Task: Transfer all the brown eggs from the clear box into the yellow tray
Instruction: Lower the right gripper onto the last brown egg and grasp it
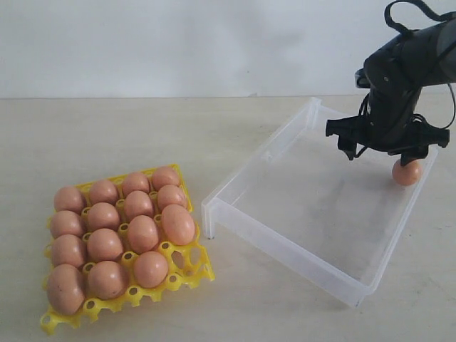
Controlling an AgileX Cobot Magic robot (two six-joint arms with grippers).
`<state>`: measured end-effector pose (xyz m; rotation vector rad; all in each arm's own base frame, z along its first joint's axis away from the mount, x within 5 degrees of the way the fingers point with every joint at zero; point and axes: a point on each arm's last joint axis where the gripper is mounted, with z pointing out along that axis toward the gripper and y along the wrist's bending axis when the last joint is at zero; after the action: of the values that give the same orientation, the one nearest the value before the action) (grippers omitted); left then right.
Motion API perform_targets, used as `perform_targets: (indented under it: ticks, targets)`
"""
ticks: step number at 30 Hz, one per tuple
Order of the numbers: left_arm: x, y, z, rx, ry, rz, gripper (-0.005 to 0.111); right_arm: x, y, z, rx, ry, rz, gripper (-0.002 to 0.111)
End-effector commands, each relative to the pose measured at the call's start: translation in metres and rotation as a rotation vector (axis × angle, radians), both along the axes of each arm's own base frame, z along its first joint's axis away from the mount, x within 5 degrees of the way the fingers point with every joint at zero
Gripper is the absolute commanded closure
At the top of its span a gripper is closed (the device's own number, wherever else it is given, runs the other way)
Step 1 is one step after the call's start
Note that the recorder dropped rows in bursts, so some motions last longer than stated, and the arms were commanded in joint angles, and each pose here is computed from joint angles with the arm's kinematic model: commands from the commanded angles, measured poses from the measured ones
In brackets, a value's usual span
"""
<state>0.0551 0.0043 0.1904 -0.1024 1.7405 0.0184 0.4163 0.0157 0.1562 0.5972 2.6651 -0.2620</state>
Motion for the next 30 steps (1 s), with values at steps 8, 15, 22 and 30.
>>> perform_targets:
  ticks: [8,15,22,30]
  targets:
    - [0.000,0.000,0.000,-0.009,-0.010,-0.003,0.103,0.013,-0.002,0.031,-0.012,-0.072,-0.018,0.037]
    - [0.000,0.000,0.000,-0.009,-0.010,-0.003,0.103,0.005,-0.011,0.032,-0.101,0.018,-0.070,0.037]
    - [0.000,0.000,0.000,-0.009,-0.010,-0.003,0.103,0.008,-0.011,0.032,-0.095,-0.016,-0.096,0.037]
    - [0.000,0.000,0.000,-0.009,-0.010,-0.003,0.103,0.010,-0.016,0.003,-0.117,0.065,-0.111,0.037]
